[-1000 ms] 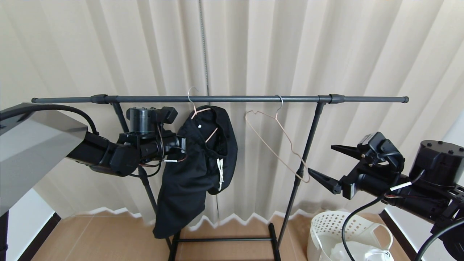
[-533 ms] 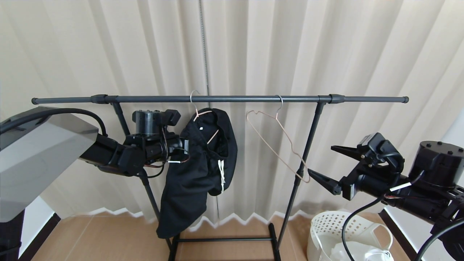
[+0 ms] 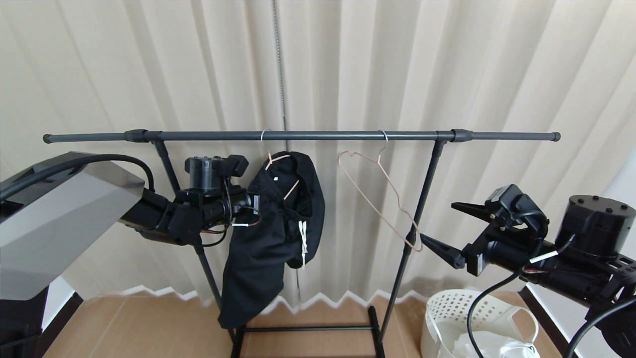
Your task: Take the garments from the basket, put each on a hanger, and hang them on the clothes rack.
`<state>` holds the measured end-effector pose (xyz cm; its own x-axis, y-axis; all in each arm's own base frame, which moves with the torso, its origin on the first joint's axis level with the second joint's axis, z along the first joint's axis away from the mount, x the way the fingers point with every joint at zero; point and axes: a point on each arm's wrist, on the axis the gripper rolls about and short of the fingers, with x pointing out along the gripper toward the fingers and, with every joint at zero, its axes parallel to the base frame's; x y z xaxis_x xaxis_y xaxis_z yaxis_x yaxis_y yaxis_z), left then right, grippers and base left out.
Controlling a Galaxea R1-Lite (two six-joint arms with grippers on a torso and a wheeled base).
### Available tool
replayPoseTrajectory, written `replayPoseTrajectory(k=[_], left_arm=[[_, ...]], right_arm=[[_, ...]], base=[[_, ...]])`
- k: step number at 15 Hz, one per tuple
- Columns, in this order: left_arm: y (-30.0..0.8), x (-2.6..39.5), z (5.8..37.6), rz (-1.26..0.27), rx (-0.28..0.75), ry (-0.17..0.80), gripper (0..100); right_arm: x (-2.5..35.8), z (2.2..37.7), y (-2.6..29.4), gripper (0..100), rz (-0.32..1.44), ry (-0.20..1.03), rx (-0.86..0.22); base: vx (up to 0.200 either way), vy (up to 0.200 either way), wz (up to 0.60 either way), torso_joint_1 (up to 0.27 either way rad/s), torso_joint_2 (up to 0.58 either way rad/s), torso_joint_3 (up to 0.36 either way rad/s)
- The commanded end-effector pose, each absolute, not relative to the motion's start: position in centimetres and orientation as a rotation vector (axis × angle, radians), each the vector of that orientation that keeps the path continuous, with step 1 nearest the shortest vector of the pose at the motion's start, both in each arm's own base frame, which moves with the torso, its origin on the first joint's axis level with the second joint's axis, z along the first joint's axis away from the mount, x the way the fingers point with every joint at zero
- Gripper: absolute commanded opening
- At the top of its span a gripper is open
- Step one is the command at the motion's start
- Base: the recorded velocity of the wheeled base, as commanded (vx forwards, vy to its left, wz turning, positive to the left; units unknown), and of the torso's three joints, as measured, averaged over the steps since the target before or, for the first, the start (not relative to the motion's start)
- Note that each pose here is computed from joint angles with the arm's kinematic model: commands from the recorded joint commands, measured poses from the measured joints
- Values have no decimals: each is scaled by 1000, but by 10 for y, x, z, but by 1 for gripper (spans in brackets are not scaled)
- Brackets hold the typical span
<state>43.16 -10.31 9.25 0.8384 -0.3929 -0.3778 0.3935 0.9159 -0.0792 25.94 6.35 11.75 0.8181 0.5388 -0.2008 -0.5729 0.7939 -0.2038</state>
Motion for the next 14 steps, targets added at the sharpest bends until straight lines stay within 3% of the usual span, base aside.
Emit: replayPoseTrajectory(k=[1,2,6,14], left_arm=[[-103,433,90,-415,1,404,0],[-103,432,89,-415,1,404,100],[-103,431,96,-419,3,388,100],[-87,363,170,-422,23,310,100]], right_arm=[[259,116,64,100,603,142,-262],[260,116,64,100,603,140,-262],[260,117,64,100,602,136,-262],[246,144,61,100,586,48,-226]], base=[[0,0,0,0,0,0],[0,0,0,0,0,0],[0,0,0,0,0,0],[0,0,0,0,0,0]])
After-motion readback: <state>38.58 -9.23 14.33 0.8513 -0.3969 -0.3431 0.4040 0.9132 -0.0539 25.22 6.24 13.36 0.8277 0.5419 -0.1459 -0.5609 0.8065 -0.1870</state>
